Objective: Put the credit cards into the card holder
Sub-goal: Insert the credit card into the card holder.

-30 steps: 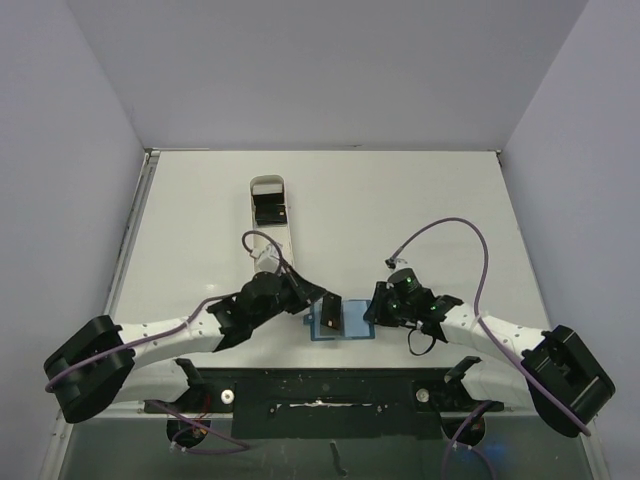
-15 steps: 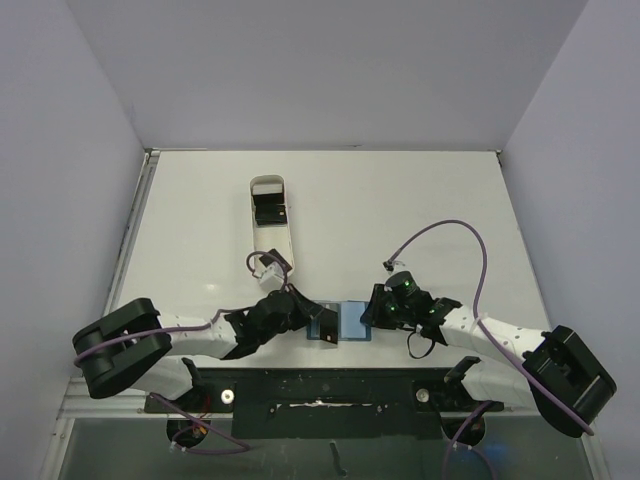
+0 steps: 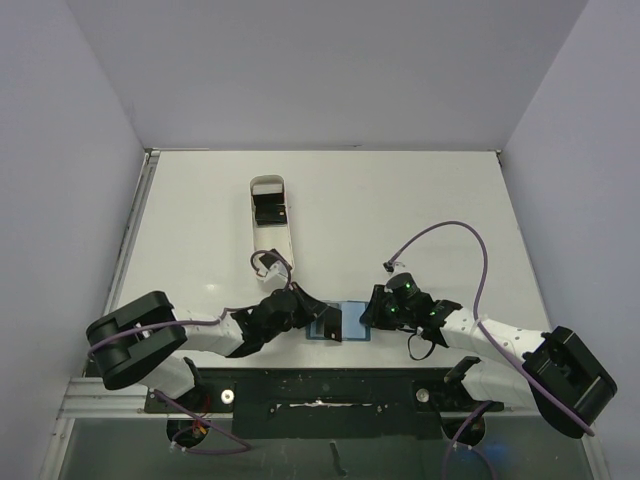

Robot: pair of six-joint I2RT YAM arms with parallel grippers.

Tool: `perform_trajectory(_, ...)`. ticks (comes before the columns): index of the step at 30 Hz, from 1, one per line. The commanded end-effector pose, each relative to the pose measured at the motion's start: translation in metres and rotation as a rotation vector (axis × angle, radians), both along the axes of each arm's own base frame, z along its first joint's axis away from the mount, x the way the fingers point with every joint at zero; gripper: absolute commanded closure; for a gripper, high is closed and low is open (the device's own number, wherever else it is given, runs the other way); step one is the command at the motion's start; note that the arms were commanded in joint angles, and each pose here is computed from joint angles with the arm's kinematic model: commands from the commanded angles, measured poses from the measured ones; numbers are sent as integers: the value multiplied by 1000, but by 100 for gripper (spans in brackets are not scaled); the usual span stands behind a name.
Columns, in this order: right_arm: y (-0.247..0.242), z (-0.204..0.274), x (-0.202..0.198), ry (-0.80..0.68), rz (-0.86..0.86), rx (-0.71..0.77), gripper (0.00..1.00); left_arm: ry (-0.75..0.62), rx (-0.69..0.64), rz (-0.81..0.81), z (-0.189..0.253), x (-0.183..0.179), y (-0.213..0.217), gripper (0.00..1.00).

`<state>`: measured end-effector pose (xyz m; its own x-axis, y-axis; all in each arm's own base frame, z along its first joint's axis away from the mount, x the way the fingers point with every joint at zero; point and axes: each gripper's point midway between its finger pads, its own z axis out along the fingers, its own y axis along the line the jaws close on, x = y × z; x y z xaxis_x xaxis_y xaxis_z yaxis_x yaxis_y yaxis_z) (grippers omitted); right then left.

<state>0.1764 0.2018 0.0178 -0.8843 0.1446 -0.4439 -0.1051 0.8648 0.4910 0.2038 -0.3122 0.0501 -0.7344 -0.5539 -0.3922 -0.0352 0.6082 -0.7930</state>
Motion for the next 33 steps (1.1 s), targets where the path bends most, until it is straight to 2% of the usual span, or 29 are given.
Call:
perform_trajectory(1, 3, 6, 6, -43, -9, 21, 80, -59, -81, -7, 27, 11, -17, 100)
perform_trajectory(16, 3, 6, 4, -36, -6, 22, 80, -85, -32, -23, 19, 15, -15, 100)
perform_trajectory(22, 2, 4, 4, -36, -2, 13, 76, -92, 54, -50, 18, 24, -18, 100)
perform_trajectory(33, 3, 4, 3, -28, -7, 21, 73, -52, 137, -52, -3, 25, -16, 100)
